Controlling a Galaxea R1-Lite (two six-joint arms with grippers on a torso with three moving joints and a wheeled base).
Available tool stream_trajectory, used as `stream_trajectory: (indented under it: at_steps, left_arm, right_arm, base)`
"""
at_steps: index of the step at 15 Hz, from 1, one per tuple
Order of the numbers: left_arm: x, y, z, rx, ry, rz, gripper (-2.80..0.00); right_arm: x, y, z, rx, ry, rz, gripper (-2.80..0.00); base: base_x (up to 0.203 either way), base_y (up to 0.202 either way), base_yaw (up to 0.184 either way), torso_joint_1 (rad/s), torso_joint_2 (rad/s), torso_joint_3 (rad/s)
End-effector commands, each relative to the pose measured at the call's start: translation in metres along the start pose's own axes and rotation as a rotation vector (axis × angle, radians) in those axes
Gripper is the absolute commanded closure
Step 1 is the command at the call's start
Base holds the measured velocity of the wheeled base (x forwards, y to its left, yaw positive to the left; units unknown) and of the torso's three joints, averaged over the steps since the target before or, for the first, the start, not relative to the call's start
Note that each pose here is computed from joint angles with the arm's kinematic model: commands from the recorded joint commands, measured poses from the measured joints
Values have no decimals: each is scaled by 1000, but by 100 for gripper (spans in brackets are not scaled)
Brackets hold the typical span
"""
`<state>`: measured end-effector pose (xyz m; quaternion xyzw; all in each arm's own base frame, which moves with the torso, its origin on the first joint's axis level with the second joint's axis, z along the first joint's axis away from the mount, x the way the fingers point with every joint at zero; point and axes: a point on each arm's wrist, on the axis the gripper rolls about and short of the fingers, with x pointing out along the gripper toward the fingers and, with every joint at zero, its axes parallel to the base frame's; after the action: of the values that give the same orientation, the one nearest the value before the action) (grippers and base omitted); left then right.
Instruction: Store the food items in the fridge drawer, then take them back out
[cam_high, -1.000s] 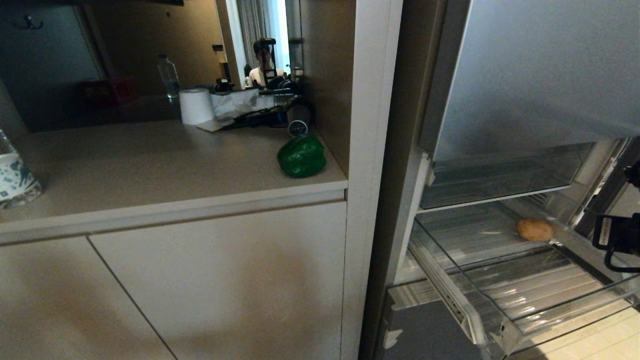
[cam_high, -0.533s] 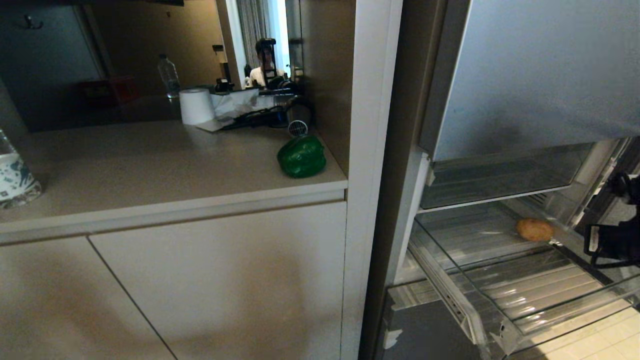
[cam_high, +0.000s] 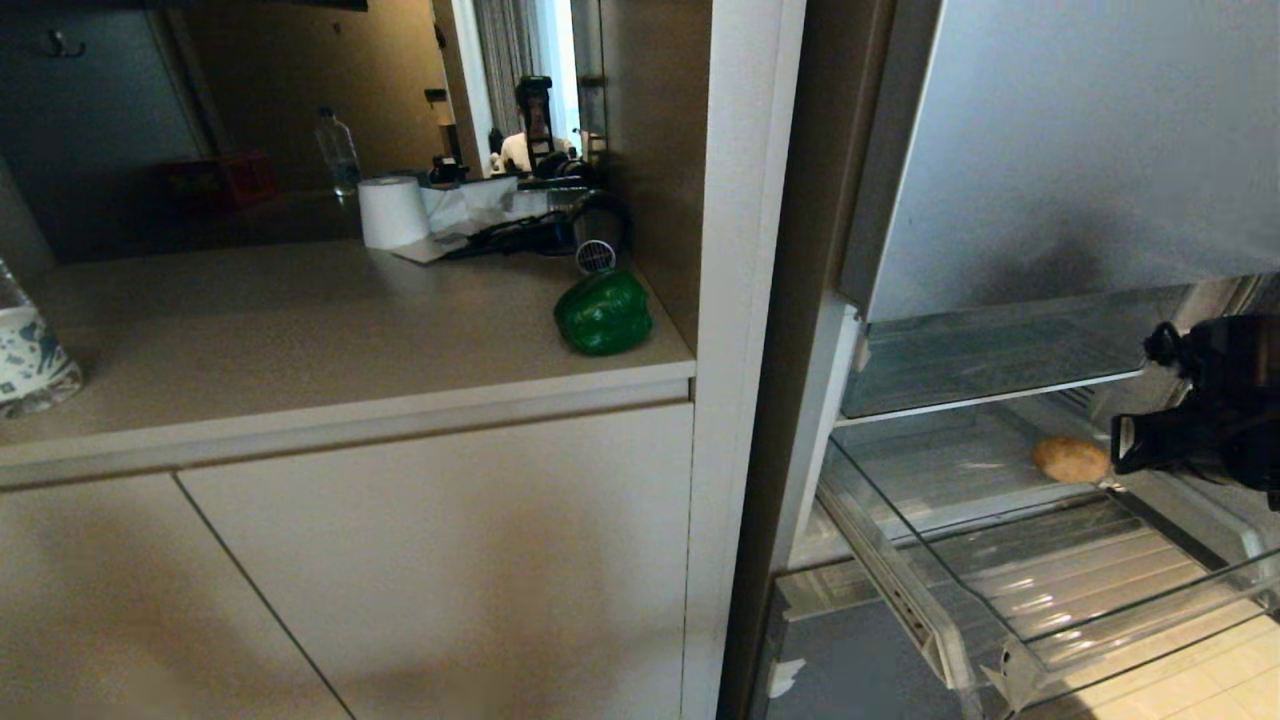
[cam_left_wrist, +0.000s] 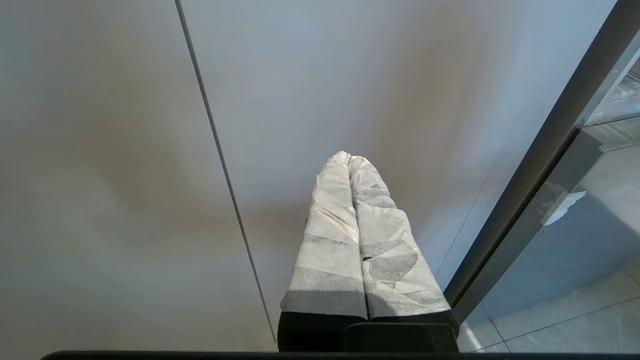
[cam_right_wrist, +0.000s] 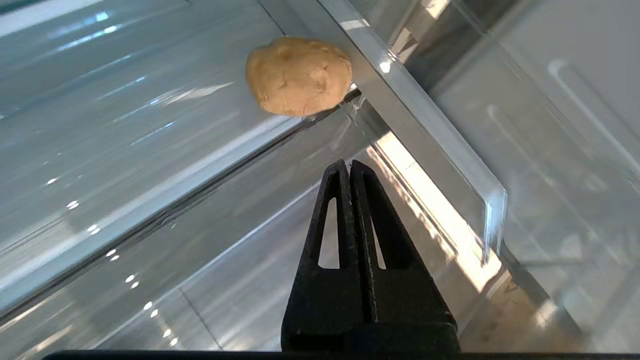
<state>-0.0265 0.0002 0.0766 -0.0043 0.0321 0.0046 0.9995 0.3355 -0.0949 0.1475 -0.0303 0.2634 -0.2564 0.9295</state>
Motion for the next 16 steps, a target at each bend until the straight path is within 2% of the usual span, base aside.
stream_trajectory:
  at_steps: [1,3,7,9,16]
  left_arm:
    - [0,0,0,0,0,0,0]
    - [0,0,0,0,0,0,0]
    - [0,0,0,0,0,0,0]
    - [0,0,0,0,0,0,0]
    - [0,0,0,0,0,0,0]
  right_arm:
    - [20,1,-6,-16,33,-10,0]
    - [31,-6,-7,-34,42,-20,0]
    - [58,-14,-7,-29,47,32,0]
    - [69,-11,-10,-32,49,105,0]
    - [109,-5,-12,-47,30,195,0]
  base:
    - [0,0,0,0,0,0]
    - [0,0,0,0,0,0]
    - [0,0,0,0,0,0]
    - [0,0,0,0,0,0]
    - [0,0,0,0,0,0]
